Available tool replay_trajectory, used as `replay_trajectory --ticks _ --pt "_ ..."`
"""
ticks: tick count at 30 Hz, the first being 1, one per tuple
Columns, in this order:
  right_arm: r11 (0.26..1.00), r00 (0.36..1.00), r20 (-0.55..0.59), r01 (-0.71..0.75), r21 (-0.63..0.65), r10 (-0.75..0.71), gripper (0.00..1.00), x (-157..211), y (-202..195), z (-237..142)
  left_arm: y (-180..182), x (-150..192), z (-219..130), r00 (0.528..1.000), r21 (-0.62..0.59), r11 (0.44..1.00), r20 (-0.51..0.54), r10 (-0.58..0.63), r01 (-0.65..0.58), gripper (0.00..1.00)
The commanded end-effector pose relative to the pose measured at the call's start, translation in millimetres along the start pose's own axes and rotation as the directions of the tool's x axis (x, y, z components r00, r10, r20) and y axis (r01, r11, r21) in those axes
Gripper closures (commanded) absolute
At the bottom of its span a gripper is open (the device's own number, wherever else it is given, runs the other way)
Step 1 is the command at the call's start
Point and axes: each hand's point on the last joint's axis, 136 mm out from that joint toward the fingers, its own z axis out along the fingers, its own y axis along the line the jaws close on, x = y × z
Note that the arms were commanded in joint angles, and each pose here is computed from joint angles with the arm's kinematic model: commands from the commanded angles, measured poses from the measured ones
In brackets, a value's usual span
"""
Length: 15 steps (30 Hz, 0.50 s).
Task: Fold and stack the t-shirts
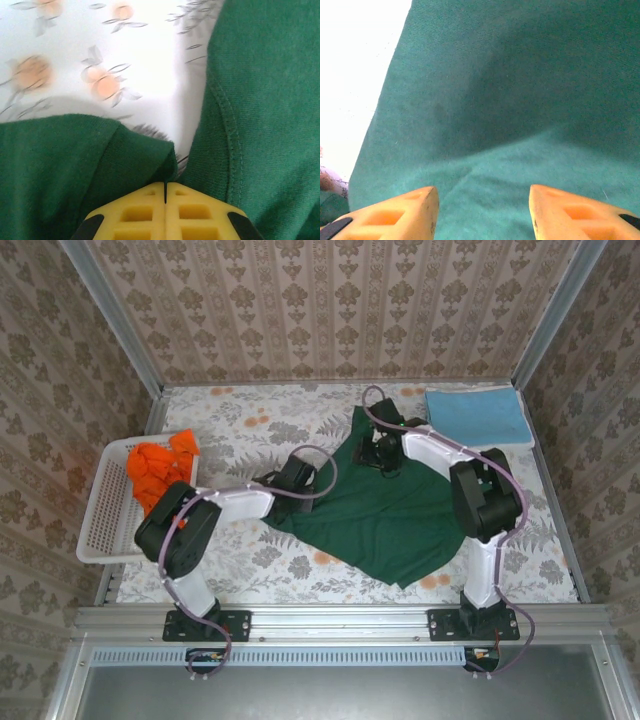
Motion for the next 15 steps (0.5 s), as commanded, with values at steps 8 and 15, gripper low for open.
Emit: replay_trajectory --ticks 8,15 --pt "0.998 0.995 -0.092 -0.025 0.059 0.031 0.74 36.9 -17.8 24.0 18.5 -74.5 -48.8 0.967 0.067 0.981 0.166 -0.191 0.182 0.48" --pt "0.998 0.994 -0.092 -0.053 0.042 0.057 0.84 54.2 -25.9 12.1 -16.9 -138.7 -24.0 0.991 0.256 0.959 0.03 -0.131 0.119 0.2"
